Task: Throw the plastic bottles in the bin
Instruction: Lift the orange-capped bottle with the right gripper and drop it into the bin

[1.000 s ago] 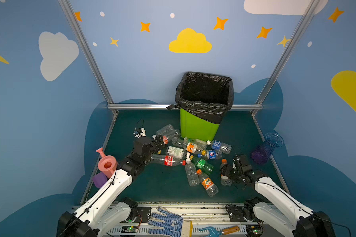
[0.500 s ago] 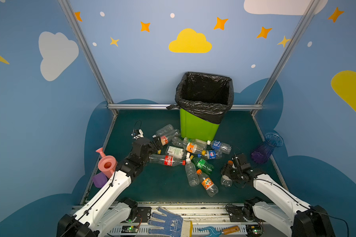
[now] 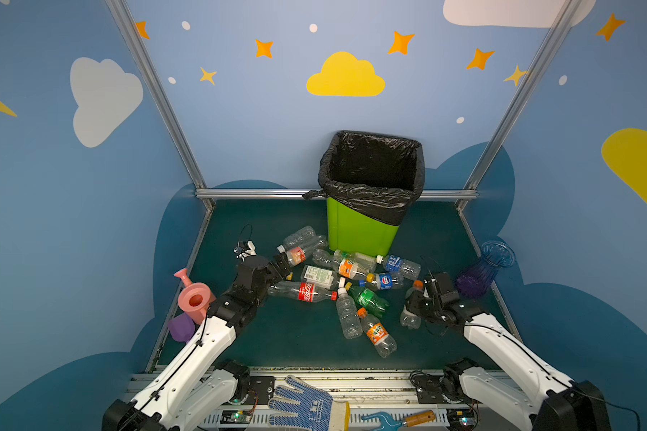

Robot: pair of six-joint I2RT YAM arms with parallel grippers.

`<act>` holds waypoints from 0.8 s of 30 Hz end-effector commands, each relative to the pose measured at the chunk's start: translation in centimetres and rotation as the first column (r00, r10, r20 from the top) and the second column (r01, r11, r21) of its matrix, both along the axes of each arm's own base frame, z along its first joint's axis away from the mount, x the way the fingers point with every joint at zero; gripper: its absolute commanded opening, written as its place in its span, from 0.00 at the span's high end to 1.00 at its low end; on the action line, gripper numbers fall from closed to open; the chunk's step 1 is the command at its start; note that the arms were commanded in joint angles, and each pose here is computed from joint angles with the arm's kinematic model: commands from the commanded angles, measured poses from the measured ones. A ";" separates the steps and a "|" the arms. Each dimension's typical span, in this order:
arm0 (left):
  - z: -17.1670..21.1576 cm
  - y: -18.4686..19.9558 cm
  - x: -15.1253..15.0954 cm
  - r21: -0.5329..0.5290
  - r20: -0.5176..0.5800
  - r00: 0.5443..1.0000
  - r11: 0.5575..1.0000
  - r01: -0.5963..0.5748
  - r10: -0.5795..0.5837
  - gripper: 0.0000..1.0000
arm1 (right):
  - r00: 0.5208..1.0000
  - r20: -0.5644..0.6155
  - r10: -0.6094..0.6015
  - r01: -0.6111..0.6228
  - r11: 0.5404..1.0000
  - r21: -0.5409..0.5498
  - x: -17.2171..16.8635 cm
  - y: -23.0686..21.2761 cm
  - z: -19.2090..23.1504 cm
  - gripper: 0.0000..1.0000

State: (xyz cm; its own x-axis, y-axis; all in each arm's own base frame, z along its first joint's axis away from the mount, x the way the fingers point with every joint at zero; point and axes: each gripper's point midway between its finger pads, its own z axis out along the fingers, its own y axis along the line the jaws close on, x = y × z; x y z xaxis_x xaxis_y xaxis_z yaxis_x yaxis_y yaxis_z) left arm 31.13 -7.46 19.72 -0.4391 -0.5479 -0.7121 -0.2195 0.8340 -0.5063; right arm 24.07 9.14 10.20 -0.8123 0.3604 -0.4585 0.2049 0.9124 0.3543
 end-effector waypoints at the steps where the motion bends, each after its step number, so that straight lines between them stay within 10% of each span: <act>1: -1.2 1.2 -0.4 0.010 -0.031 0.998 0.999 -0.048 0.048 0.00 | 0.971 0.237 0.044 -0.030 0.998 -0.063 2.5 -0.7 8.9 0.58; 5: -2.6 2.0 -0.5 0.015 -0.061 0.995 0.997 -0.078 0.079 0.00 | 0.853 0.517 0.073 0.010 0.988 -0.156 3.3 -2.9 22.4 0.58; 10: -4.3 2.8 -0.8 0.023 -0.106 0.988 0.994 -0.106 0.108 0.00 | 0.556 0.831 0.022 0.123 0.986 -0.109 0.4 -5.5 38.8 0.58; 15: -5.1 3.0 -0.9 0.011 -0.122 0.985 0.993 -0.119 0.119 0.00 | 0.380 0.925 -0.012 0.089 0.996 -0.024 0.6 -4.6 45.2 0.58; 18: -5.2 2.9 -0.9 0.002 -0.123 0.985 0.993 -0.119 0.118 0.00 | 0.395 0.919 -0.001 0.010 1.000 -0.003 5.0 -1.8 45.3 0.57; 24: -5.4 2.8 -1.0 -0.013 -0.129 0.985 0.993 -0.117 0.114 0.00 | 0.583 0.768 0.264 -0.389 0.921 -0.021 17.2 9.5 41.7 0.45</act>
